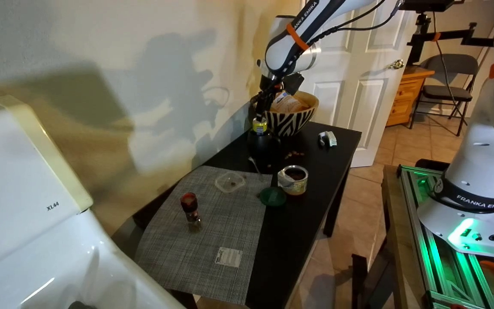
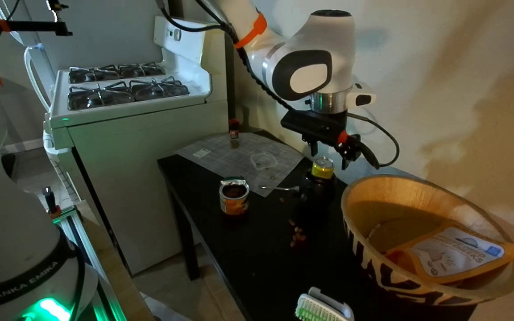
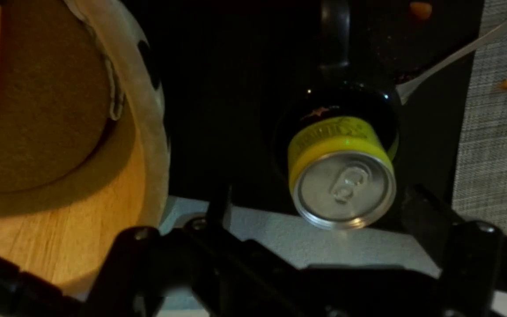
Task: Remove the yellow can from the mug and place it on the placemat.
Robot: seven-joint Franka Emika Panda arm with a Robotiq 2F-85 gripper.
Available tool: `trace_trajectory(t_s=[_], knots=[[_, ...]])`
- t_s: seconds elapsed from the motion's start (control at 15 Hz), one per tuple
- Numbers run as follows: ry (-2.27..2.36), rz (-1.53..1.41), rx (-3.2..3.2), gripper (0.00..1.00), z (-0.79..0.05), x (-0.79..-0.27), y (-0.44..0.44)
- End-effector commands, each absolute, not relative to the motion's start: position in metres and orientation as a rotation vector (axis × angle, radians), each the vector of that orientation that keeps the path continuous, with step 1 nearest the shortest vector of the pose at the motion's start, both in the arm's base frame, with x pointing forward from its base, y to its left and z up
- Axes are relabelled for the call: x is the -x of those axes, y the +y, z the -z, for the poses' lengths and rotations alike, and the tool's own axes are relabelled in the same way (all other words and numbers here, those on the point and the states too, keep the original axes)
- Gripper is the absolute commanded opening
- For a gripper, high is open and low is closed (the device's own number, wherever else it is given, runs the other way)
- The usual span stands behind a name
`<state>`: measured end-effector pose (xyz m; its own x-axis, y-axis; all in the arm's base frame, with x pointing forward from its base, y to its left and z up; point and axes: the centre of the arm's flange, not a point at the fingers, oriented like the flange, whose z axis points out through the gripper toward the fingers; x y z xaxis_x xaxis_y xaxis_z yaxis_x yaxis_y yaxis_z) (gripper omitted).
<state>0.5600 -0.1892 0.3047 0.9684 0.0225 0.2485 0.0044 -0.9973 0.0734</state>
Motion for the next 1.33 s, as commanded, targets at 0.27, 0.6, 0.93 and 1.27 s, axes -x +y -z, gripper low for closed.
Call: trace_trajectory(t_s=[0.27,0.6,0.93,1.27], knots=[[0.003,-0.36,-3.077,1.0,-0.274,-0.557,-0.175],[0.004,-0.406,-3.097,1.0,-0.283,-0.564,-0.162],[-0.034,-0.388,-3.083,1.0,-0.277,-0.568,-0.171],[-0.044,-0.44,-3.073,0.49,-0.274,-0.569,-0.178]])
